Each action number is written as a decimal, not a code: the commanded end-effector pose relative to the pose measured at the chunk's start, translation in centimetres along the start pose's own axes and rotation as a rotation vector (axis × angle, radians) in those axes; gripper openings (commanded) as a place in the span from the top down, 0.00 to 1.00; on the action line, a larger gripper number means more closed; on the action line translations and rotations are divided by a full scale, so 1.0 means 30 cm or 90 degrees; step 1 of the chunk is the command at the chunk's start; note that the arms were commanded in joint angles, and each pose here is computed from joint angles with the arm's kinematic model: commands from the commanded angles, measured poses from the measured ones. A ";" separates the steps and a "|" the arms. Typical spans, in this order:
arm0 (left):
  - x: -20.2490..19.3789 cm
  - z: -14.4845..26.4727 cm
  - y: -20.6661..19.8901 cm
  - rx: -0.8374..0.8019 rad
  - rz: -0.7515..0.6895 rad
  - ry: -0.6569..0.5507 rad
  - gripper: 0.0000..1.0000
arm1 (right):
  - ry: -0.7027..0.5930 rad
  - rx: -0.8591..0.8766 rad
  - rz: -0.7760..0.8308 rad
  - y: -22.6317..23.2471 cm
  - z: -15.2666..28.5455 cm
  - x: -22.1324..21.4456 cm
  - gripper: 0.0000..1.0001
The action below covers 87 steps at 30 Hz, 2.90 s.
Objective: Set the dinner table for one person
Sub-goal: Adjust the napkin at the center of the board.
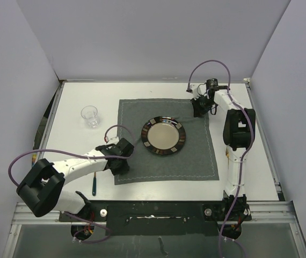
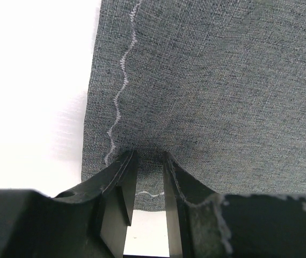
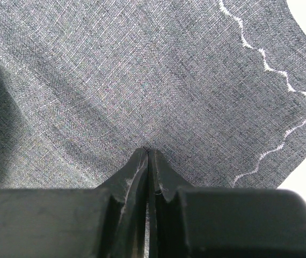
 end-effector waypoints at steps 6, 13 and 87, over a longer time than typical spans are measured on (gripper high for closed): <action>-0.043 0.026 0.011 -0.005 -0.004 0.018 0.75 | -0.025 -0.075 0.091 -0.024 0.078 0.061 1.00; 0.000 0.047 -0.046 -0.025 -0.045 -0.009 0.75 | -0.027 -0.084 0.133 0.010 0.052 0.106 1.00; 1.131 -0.402 -0.315 -0.122 -0.169 -0.167 0.78 | -0.070 -0.230 0.112 -0.230 0.029 0.223 1.00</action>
Point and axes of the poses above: each gripper's point midway between its finger pads, its own z axis back along the fingers, its own y axis along the line the jaws close on, x = y × z, the point moved 3 cm from there along z, back along the fingers, and after that the axes turned 1 degree about -z, right-handed, at the moved point
